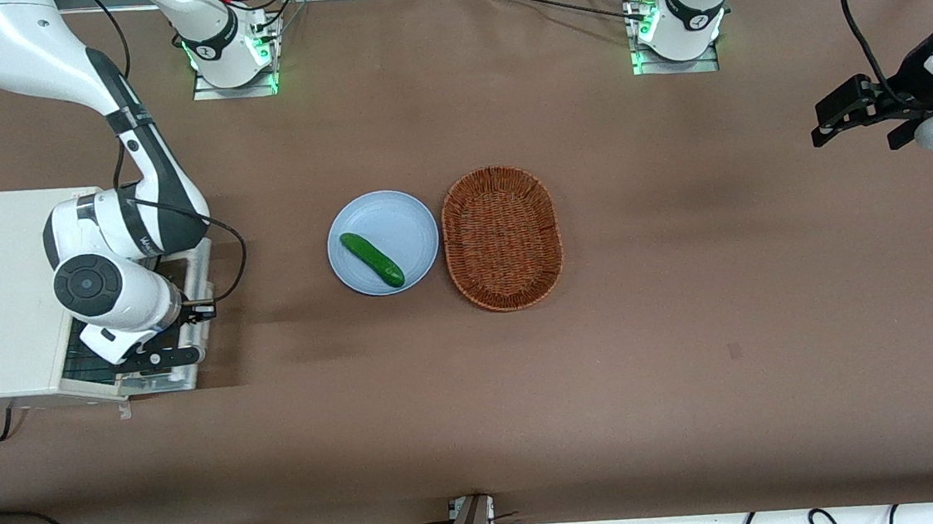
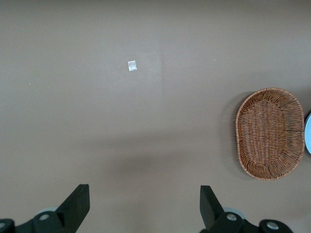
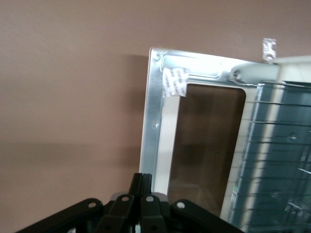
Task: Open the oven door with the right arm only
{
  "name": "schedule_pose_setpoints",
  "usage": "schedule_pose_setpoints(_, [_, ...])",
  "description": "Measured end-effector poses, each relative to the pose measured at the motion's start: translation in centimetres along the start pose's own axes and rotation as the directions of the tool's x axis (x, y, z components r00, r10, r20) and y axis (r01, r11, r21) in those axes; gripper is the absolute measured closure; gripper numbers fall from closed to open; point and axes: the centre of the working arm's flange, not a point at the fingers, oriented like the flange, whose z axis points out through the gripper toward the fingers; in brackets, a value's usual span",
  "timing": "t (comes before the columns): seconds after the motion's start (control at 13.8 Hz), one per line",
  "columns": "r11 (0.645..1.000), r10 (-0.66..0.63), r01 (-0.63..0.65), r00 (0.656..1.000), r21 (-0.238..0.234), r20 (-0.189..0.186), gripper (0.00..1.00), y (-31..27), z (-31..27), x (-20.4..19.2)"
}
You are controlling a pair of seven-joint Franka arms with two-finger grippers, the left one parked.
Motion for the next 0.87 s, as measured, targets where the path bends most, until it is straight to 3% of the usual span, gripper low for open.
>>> schedule_pose_setpoints(0.15, [0.998,0.031,-0.031,1.0,0.054,0.003,0.93,-1.1,-2.4,0.4])
schedule_pose_setpoints(0.36, [0.997,0.053,-0.053,0.999,0.063,-0.006,0.9,-0.3,-6.6,0.5])
schedule_pose_setpoints(0.51, [0.996,0.068,-0.067,0.998,0.055,-0.014,0.72,0.7,-10.6,-0.7])
schedule_pose_setpoints(0.73, [0.992,0.093,-0.089,0.995,0.09,-0.042,0.6,1.6,-18.3,-4.2])
schedule_pose_setpoints(0.87, [0.989,0.104,-0.095,0.992,0.114,-0.076,0.41,2.0,-23.0,-7.0])
